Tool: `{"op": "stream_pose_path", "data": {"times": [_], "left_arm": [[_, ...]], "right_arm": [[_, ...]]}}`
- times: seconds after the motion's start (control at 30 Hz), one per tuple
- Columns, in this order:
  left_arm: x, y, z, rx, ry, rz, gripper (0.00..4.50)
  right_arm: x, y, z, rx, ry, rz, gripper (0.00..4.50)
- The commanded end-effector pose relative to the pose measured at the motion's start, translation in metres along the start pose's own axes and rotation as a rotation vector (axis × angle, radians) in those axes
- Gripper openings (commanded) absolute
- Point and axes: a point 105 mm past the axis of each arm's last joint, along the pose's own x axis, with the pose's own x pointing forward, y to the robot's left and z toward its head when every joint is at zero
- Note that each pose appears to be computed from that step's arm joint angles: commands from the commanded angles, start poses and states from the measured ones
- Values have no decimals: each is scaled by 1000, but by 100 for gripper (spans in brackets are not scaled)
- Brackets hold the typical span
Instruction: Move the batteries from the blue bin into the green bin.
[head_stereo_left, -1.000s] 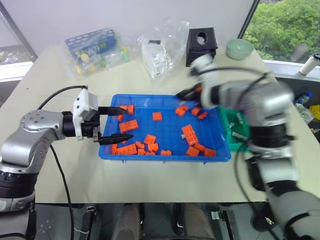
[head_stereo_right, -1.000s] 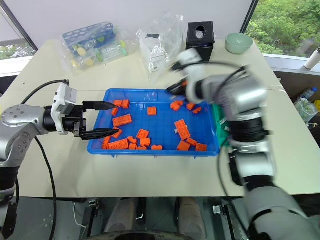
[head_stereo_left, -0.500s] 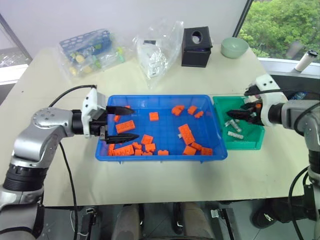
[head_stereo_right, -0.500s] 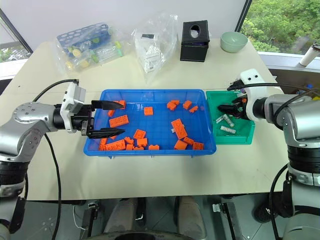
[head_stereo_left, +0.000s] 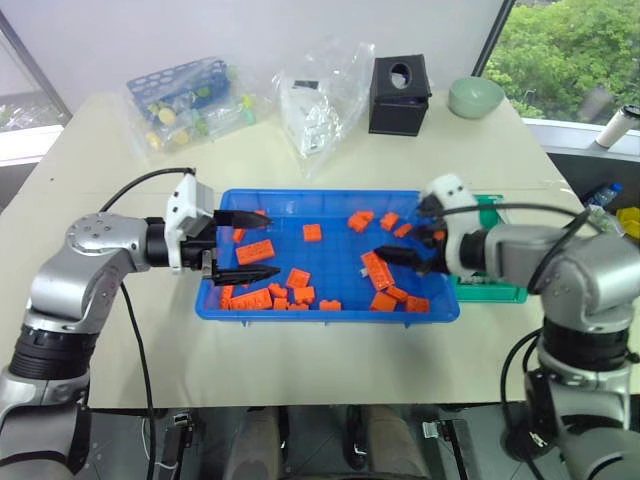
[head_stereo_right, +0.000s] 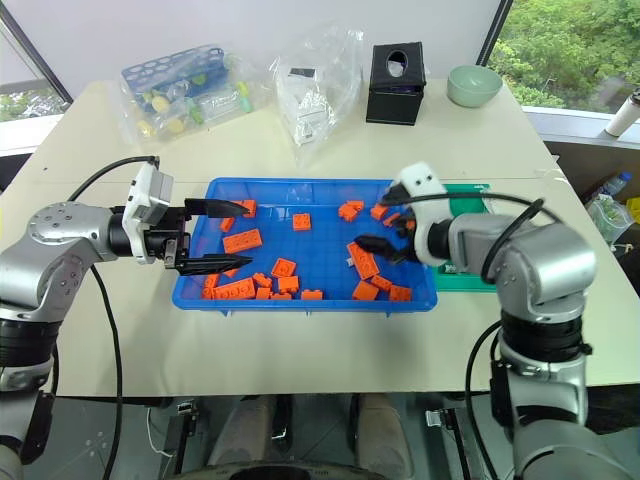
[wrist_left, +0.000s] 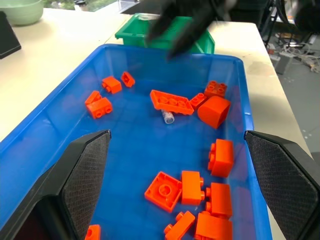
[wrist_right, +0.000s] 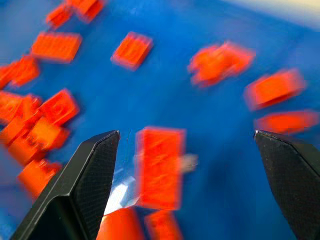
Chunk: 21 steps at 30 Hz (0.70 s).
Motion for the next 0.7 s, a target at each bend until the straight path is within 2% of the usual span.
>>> {"op": "stream_pose_path", "data": {"times": [0.03,0.4,0.53,0.6,0.7], "left_arm": [[-1,-2,10,45,-6,-6,450],[2,0,13,51,-11,-11,450],[2,1,15,58,-15,-7,450],[1,3,18,60,-21,-2,450],[-1,4,19,60,-24,5,450]], "right_arm": [[-2,6,1,-13,-29,-14,445],[23,22,-21,23,47,9,445],[30,18,-27,-4,72,-15,445],[32,10,-34,-107,99,-66,445],[32,3,-39,-169,105,-89,371]]}}
